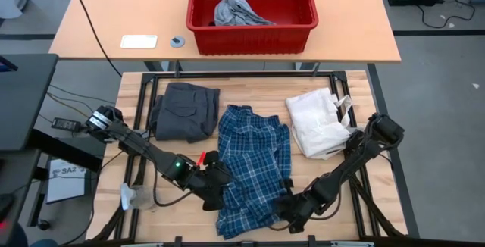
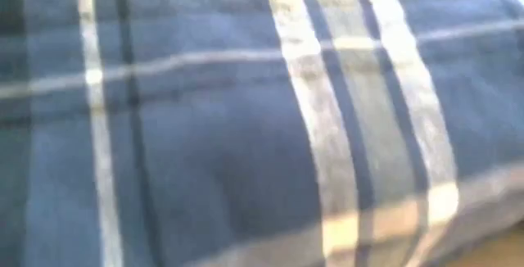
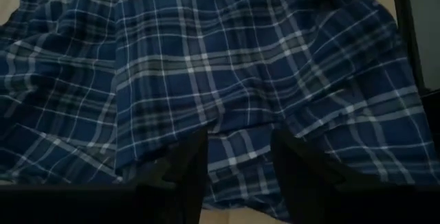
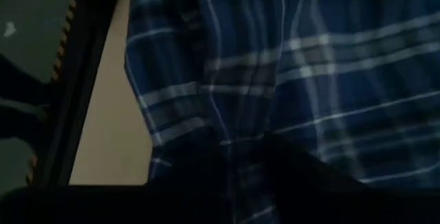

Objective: Fold Laundry from Bin
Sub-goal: Fold the plaid pants

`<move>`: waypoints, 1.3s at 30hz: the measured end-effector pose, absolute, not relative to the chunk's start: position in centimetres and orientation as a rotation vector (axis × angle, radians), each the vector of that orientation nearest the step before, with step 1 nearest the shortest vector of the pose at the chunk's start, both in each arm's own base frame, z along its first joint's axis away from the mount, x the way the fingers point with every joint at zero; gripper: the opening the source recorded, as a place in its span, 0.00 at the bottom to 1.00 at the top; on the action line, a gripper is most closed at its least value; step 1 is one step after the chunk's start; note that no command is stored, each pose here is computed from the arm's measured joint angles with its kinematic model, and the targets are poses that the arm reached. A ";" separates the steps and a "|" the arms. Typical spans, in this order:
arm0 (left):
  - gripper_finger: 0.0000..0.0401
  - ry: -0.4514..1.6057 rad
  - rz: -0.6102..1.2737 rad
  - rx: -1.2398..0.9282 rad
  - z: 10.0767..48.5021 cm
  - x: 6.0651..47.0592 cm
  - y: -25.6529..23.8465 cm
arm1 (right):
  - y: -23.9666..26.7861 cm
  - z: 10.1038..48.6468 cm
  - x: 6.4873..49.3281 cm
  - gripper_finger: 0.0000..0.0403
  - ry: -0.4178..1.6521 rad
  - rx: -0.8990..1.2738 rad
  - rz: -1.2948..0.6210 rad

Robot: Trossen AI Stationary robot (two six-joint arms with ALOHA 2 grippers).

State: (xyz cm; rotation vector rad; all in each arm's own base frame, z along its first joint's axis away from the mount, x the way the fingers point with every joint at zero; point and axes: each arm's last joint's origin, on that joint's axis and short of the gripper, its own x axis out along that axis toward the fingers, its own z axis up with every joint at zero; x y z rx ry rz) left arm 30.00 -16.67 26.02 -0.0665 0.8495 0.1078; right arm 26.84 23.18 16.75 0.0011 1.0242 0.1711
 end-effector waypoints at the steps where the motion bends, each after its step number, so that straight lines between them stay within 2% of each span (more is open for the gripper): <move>1: 0.41 0.852 0.108 -0.065 26.0 30.0 -16.7 | 23.3 16.4 26.8 0.33 1.036 0.000 0.178; 6: 0.41 0.873 0.107 -0.049 25.9 29.7 -16.8 | 23.5 16.0 26.3 0.49 1.075 0.028 0.132; 10: 0.41 0.879 0.109 -0.045 25.8 29.6 -16.8 | 23.5 15.9 26.1 0.51 1.079 0.038 0.099; 14: 0.41 0.881 0.111 -0.044 25.8 29.6 -16.7 | 23.5 15.9 26.2 0.41 1.079 0.043 0.100; 20: 0.41 0.881 0.109 -0.049 25.8 29.5 -16.9 | 23.5 16.0 26.3 0.06 1.097 0.068 0.136; 21: 0.41 0.882 0.110 -0.050 25.8 29.5 -16.9 | 23.5 16.1 26.3 0.04 1.098 0.072 0.146; 24: 0.41 0.889 0.118 -0.057 25.7 29.5 -16.9 | 23.6 17.1 26.3 0.03 1.086 0.096 0.156; 29: 0.41 0.893 0.116 -0.056 25.7 29.3 -17.0 | 23.6 21.2 26.8 0.02 1.042 0.097 0.157; 34: 0.41 0.897 0.126 -0.071 25.7 29.3 -17.0 | 19.6 26.0 27.6 0.01 1.040 -0.005 -0.089; 39: 0.41 0.902 0.145 -0.095 25.6 29.3 -16.9 | 12.2 30.3 28.4 0.01 1.037 -0.050 -0.302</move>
